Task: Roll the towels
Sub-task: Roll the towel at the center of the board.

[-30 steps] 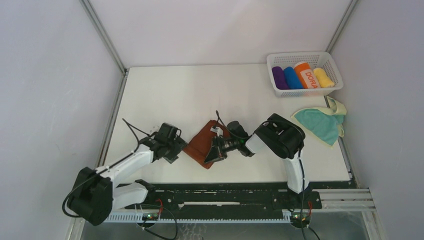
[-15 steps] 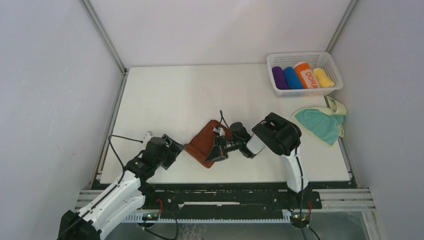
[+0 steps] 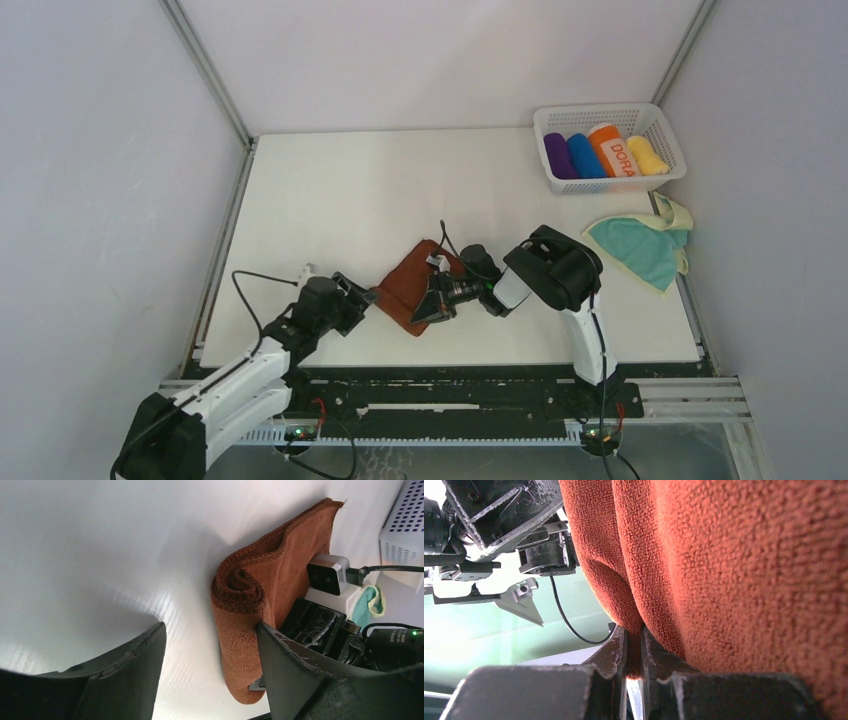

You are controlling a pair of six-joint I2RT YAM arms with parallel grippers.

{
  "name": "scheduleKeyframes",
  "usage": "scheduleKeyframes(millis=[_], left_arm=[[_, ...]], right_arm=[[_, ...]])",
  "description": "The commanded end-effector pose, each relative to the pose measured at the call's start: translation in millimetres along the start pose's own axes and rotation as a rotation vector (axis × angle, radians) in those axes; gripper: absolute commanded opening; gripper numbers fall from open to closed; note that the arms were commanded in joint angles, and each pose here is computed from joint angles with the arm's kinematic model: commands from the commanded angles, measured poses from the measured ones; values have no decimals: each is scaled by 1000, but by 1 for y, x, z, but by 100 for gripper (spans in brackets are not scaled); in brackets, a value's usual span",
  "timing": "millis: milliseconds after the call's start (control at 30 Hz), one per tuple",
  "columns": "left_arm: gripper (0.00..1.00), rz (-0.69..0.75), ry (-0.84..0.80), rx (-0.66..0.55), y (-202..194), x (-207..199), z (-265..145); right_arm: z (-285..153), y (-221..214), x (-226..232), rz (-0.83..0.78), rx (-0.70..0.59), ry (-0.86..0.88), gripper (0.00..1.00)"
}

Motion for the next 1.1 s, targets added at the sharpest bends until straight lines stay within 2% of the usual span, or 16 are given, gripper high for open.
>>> scheduleKeyframes(millis=[0, 233, 533, 800, 1067], left_arm=[[70, 0, -50, -13, 4, -11, 8], [68, 14, 22, 32, 0, -11, 19], [64, -7, 198, 96, -12, 5, 27], [64, 18, 266, 125, -13, 2, 34], [64, 59, 287, 151, -13, -13, 40]], right_arm=[[-5, -1, -29, 157, -69, -106, 1], [-6, -1, -22, 124, -78, -121, 5], [-13, -5, 10, -28, -111, -218, 30], [-17, -22, 53, -276, -185, -437, 44], [-10, -53, 88, -671, -332, -749, 52]])
Point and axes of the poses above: each gripper's point midway between its finger pads, its own z axis out along the fingers, its own x axis along the line the jaws close on, y = z × x, the point moved 10 cm from there along -z, back along the fingers, and after that the axes turned 11 degrees about z, right-handed, at the moved point
